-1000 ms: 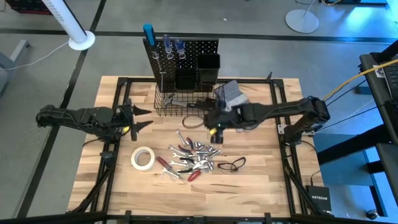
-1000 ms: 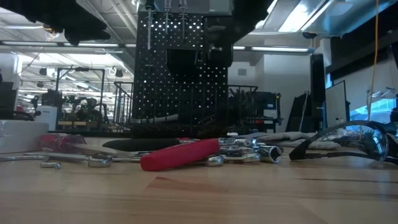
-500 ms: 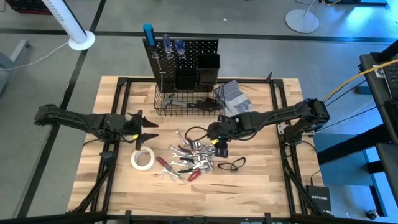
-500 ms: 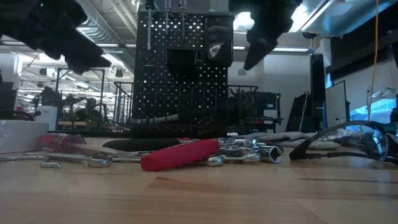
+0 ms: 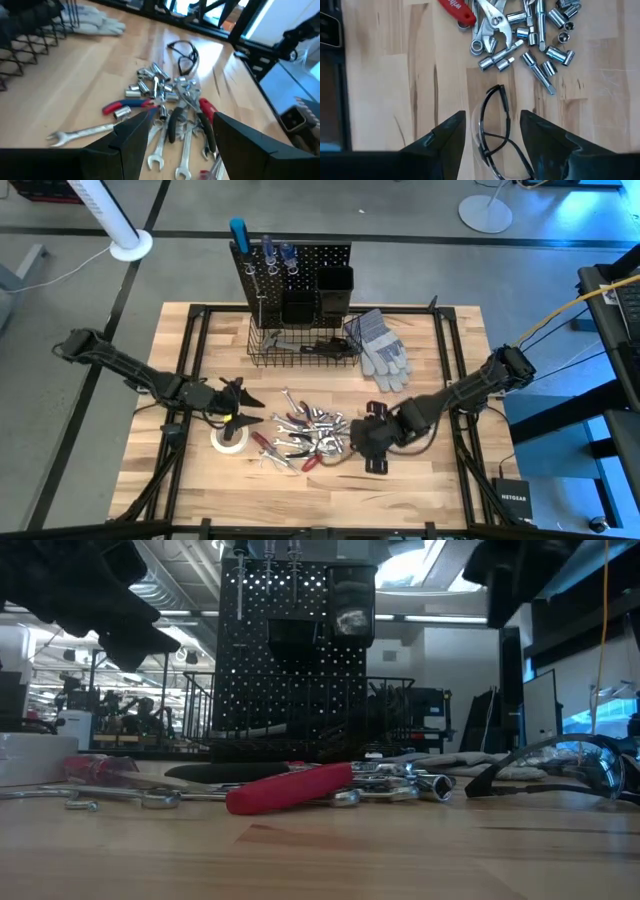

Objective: Hang tools onto peg board
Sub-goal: Put the safety glass into the right black bin on the peg board

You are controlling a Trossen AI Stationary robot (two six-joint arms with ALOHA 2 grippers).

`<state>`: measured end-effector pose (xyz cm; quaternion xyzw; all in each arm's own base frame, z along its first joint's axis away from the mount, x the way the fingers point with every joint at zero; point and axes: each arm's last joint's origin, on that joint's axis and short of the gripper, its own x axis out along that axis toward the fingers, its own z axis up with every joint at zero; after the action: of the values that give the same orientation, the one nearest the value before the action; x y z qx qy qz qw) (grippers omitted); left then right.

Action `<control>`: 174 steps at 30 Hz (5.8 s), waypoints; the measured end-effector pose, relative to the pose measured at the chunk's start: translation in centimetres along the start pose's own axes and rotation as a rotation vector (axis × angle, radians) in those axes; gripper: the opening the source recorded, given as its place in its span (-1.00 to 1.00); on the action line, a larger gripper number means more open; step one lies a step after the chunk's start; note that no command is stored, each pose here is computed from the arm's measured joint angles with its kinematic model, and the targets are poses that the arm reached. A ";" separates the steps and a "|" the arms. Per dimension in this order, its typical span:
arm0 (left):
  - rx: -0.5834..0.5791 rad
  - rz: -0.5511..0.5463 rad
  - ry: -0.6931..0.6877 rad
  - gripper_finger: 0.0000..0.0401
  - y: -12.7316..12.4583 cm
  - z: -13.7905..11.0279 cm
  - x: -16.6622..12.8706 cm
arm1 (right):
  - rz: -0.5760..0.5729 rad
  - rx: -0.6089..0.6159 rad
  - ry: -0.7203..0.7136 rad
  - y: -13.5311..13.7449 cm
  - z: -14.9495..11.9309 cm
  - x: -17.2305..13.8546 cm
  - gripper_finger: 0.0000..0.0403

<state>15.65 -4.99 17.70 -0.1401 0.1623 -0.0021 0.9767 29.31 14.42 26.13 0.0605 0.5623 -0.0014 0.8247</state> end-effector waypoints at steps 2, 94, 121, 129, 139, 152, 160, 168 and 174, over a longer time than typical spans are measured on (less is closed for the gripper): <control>0.006 -0.004 0.019 0.05 -0.3 -0.4 0.5 | -0.019 -0.010 -0.001 0.8 -0.4 0.3 -0.04; -0.012 -0.013 0.177 0.05 -1.5 -3.1 1.8 | -0.059 -0.139 -1.148 -12.3 8.6 -11.3 -0.87; 0.010 0.155 0.109 0.05 0.6 -2.2 2.4 | -0.110 0.111 -1.509 -25.9 9.4 -14.4 -0.86; 0.027 0.155 0.112 0.05 0.6 -2.2 2.4 | -0.230 0.244 -1.468 -26.6 9.3 -13.2 -0.86; 0.067 0.152 0.112 0.05 0.6 -2.2 2.4 | -0.284 0.307 -1.365 -27.6 8.8 -12.3 -0.79; 0.058 0.160 0.109 0.05 0.8 -2.1 2.5 | -0.379 0.219 -1.291 -27.6 8.7 -11.8 -0.47; 0.059 0.161 0.111 0.05 0.8 -2.1 2.5 | -0.425 0.134 -1.305 -26.8 8.6 -13.0 -0.24; 0.059 0.161 0.110 0.05 0.8 -2.1 2.5 | -0.561 0.107 -1.263 -24.9 9.1 -14.9 -0.23; 0.056 0.161 0.111 0.05 0.8 -2.1 2.5 | -0.551 0.132 -1.163 -25.1 8.9 -14.5 -0.23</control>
<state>17.27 -4.93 14.79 -0.0988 0.2267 0.0643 0.9668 30.48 -12.36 40.28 -0.0460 0.0174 -0.2802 0.9587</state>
